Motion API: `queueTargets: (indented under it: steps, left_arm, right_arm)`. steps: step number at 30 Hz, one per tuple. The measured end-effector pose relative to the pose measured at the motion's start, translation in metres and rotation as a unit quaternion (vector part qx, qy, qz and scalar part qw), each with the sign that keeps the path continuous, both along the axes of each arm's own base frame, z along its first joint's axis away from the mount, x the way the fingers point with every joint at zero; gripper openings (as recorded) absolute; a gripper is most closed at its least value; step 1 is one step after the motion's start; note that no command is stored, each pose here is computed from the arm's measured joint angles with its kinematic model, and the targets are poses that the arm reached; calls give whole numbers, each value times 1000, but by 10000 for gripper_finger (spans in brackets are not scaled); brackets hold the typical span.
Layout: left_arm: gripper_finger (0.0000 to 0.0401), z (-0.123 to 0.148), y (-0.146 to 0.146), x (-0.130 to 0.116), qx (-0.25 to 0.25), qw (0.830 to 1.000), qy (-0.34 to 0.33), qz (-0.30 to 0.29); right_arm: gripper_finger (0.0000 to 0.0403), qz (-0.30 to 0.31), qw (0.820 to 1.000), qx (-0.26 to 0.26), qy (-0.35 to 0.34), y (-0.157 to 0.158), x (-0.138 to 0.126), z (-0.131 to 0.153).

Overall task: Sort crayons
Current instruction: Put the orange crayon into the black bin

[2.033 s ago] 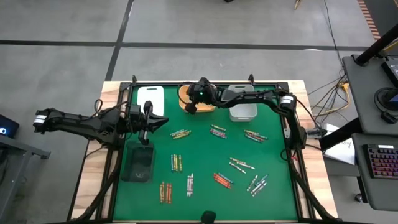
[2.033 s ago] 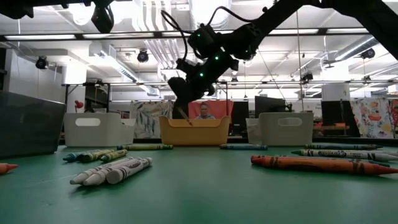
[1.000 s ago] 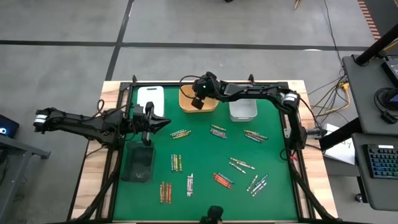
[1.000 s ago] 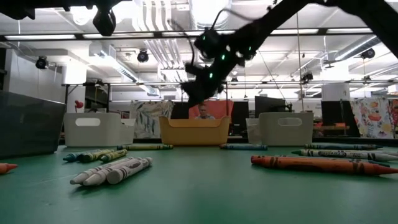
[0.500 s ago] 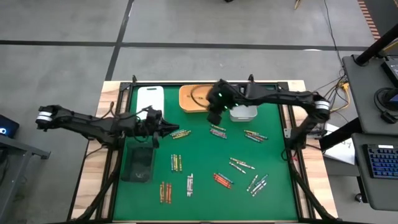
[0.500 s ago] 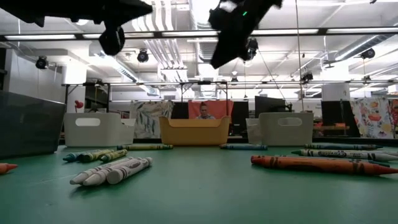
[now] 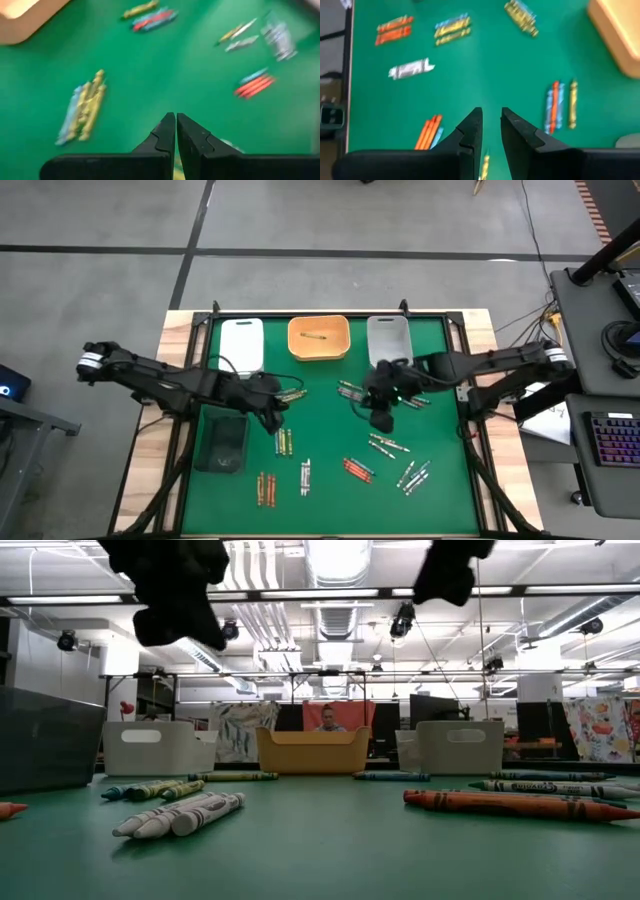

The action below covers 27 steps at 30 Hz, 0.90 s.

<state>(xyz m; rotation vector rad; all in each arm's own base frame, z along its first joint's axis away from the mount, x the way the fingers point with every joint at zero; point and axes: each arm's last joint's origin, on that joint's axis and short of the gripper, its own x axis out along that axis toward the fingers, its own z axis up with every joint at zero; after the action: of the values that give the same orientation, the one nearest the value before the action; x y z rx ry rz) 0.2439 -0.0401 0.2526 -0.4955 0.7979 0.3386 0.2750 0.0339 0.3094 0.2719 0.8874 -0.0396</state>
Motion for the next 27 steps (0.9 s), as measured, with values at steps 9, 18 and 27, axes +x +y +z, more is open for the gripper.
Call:
queueTargets:
  steps: [9, 18, 27]
  left_arm:
    - [0, -14, -6, 22, 48, 990, 93, -95]
    - [0, -22, -9, 33, 77, 982, 113, -134]
    - [0, -31, -7, 38, 127, 972, 128, -151]
  right_arm:
    - [59, 47, 996, -6, -81, 15, -10, -10]
    - [59, -3, 986, -49, -157, -1, -18, 10]
    - [59, -53, 996, -12, -65, -7, -48, -6]
